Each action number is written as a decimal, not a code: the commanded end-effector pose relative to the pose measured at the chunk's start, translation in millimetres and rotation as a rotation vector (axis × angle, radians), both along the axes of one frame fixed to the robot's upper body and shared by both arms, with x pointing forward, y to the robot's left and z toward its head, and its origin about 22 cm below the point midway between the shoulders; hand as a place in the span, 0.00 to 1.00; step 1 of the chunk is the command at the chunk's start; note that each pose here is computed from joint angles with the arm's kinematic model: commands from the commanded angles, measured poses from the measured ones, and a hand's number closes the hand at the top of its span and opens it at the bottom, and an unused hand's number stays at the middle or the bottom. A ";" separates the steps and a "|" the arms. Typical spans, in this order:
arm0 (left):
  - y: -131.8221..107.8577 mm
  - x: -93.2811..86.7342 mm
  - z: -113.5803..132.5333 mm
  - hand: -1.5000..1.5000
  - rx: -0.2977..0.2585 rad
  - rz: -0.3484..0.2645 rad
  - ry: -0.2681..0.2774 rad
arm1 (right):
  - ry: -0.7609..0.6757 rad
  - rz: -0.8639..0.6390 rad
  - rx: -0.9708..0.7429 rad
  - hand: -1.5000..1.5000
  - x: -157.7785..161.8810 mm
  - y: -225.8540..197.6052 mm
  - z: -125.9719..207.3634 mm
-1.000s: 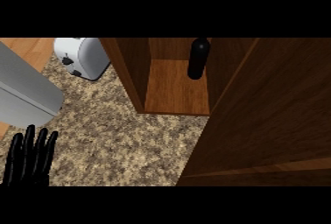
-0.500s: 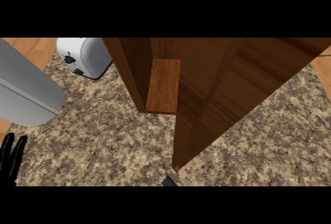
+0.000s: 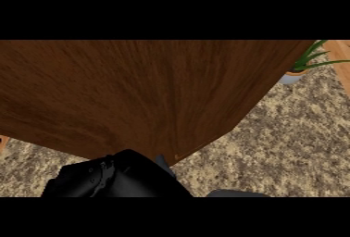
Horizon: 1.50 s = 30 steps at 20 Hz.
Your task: Pick up the wine, place it into the cabinet and close the cabinet
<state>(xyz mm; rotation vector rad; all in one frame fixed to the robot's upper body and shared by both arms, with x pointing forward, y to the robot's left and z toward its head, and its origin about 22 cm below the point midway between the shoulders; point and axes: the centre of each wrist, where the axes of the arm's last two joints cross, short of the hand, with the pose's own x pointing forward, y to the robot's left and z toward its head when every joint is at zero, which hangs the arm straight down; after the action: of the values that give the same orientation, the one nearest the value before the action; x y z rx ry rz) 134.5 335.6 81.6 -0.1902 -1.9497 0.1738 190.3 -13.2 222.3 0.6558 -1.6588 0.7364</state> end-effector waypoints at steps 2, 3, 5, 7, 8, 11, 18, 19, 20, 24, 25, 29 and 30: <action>17.7 4.6 7.9 0.00 -0.005 -0.023 -0.001 | -0.009 -0.043 -0.008 1.00 44.3 36.4 33.9; 10.3 -3.1 15.1 0.00 -0.007 -0.021 -0.019 | -0.004 -0.049 -0.005 1.00 57.5 40.2 29.3; 18.5 2.4 12.6 0.00 -0.015 -0.016 -0.011 | -0.025 -0.035 -0.032 1.00 68.8 54.3 40.8; 25.8 4.1 15.6 0.00 -0.018 -0.017 -0.018 | 0.013 -0.017 -0.037 1.00 86.6 59.0 49.3; 27.1 4.1 11.6 0.00 -0.009 -0.022 -0.026 | 0.075 0.012 -0.028 1.00 98.5 56.1 39.2; 28.6 6.7 16.0 0.00 0.006 -0.020 -0.040 | 0.207 0.246 -0.156 1.00 101.0 56.5 37.8; 47.8 14.5 29.4 0.00 0.014 -0.011 -0.019 | 0.347 0.225 -0.096 1.00 162.7 56.2 25.8; 45.1 12.9 30.3 0.00 0.006 0.005 -0.029 | 0.298 0.178 -0.085 1.00 170.7 54.5 21.5; 47.3 8.0 34.6 0.00 0.002 0.010 -0.025 | 0.227 0.133 -0.069 1.00 173.9 52.8 17.7; 51.1 11.0 30.0 0.00 0.003 0.040 -0.041 | 0.184 -0.001 -0.041 1.00 203.7 35.9 20.8; 54.9 7.6 38.9 0.00 0.007 0.034 -0.033 | 0.209 -0.012 -0.017 1.00 213.4 18.1 18.5; 55.2 5.8 46.8 0.00 0.040 0.009 -0.030 | 0.197 -0.123 -0.028 1.00 223.5 3.9 -7.7; 46.3 6.3 33.0 0.00 0.019 -0.003 -0.020 | 0.204 -0.123 -0.025 1.00 230.7 -7.6 0.9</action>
<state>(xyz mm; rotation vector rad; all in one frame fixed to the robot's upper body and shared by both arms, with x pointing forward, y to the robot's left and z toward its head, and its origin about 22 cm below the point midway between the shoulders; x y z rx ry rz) 142.6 387.5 118.1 -0.1660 -1.9830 0.1633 376.0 35.7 228.8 0.7703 -1.4362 0.7823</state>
